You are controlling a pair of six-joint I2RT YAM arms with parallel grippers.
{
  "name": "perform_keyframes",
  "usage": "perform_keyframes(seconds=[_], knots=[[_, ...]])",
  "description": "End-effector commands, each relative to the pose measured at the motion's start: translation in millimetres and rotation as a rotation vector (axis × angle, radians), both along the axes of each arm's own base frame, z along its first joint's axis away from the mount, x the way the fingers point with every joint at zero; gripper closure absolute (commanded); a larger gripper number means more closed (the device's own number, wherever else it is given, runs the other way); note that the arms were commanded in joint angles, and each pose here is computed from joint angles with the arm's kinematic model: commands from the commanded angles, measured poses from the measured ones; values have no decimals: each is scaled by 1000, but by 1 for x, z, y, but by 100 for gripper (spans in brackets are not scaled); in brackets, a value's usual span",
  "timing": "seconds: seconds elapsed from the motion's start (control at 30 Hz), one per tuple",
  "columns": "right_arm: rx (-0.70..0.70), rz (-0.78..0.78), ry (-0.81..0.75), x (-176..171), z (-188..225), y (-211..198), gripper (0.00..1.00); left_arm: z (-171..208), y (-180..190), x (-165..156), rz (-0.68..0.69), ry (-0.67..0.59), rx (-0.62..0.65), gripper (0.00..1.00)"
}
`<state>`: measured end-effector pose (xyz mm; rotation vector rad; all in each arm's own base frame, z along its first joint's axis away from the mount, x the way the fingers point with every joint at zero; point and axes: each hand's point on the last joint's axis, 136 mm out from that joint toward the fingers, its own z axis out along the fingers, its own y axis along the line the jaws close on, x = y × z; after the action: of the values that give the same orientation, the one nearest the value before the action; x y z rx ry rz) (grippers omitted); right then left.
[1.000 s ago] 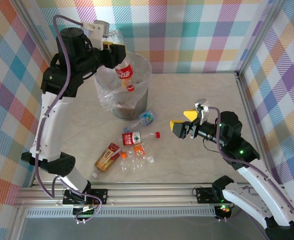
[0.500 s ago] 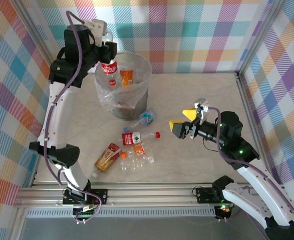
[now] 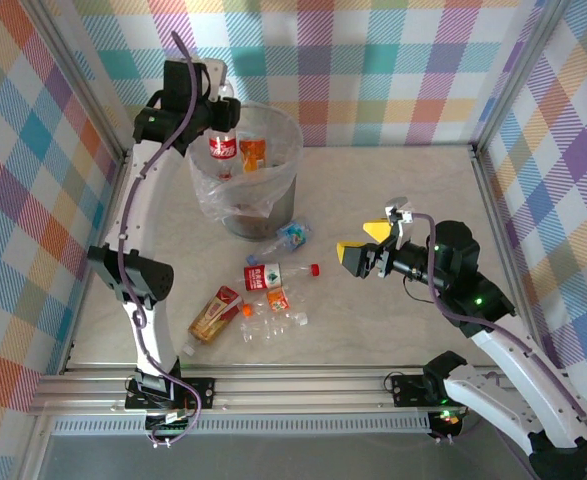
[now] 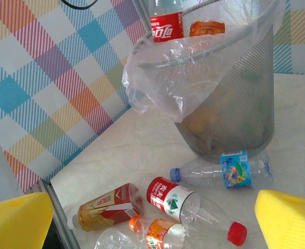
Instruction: Put the plastic bottles in the bin
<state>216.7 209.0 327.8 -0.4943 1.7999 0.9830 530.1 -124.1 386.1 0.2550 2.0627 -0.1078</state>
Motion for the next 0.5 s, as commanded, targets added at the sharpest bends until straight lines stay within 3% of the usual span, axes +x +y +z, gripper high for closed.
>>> perform_keyframes(seconds=[0.0,0.47], knots=[[14,-13,-3,0,10,-1,0,-8,3,6,8,24,-14,46],[-19,-139,53,16,0,-15,0,-87,-7,17,-17,222,-18,43]])
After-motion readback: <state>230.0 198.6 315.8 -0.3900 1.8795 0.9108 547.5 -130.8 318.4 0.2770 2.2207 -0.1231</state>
